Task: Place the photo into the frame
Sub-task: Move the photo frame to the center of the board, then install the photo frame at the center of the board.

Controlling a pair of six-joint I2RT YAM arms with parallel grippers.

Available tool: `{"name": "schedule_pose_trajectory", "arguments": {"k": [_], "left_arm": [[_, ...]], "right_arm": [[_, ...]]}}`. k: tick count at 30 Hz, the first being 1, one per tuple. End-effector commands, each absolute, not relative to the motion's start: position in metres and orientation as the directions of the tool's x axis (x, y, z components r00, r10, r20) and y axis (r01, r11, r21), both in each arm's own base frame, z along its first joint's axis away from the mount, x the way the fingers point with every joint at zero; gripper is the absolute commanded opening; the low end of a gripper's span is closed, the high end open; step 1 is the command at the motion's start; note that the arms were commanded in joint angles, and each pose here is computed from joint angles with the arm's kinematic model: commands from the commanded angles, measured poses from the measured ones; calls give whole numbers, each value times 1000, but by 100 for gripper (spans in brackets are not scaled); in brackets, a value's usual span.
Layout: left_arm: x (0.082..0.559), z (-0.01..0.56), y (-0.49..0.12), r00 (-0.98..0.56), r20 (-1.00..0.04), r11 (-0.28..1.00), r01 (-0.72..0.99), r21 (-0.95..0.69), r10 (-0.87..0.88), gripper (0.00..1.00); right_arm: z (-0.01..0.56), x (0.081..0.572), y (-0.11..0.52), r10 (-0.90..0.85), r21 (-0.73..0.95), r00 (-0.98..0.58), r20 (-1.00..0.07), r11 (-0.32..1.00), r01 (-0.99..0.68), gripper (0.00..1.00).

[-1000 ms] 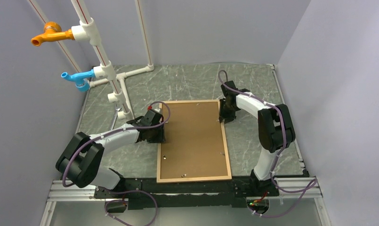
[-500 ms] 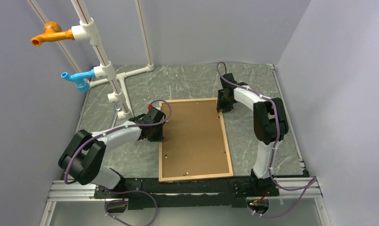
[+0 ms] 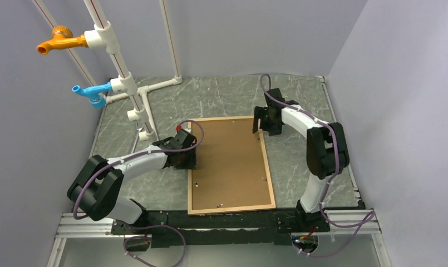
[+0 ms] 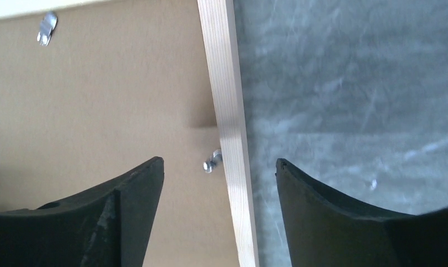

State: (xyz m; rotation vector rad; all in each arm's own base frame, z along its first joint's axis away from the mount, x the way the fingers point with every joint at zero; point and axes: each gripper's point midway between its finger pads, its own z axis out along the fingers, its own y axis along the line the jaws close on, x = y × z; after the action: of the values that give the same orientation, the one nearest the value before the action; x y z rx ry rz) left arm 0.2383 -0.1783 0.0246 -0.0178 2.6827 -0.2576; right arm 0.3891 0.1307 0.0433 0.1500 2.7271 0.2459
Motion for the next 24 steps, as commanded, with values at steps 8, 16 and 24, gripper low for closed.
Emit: {"name": "schedule_pose_trajectory", "arguments": {"k": [8, 16, 24], "left_arm": [[209, 37, -191, -909, -412, 943, 81, -322, -62, 76], [195, 20, -198, -933, -345, 918, 41, -394, -106, 73], [175, 15, -191, -942, -325, 948, 28, -316, -80, 69]], "right_arm": [[65, 323, 124, 200, 332, -911, -360, 940, 76, 84], [46, 265, 128, 219, 399, -938, -269, 912, 98, 84], [42, 227, 128, 182, 358, -951, -248, 930, 84, 84]]}}
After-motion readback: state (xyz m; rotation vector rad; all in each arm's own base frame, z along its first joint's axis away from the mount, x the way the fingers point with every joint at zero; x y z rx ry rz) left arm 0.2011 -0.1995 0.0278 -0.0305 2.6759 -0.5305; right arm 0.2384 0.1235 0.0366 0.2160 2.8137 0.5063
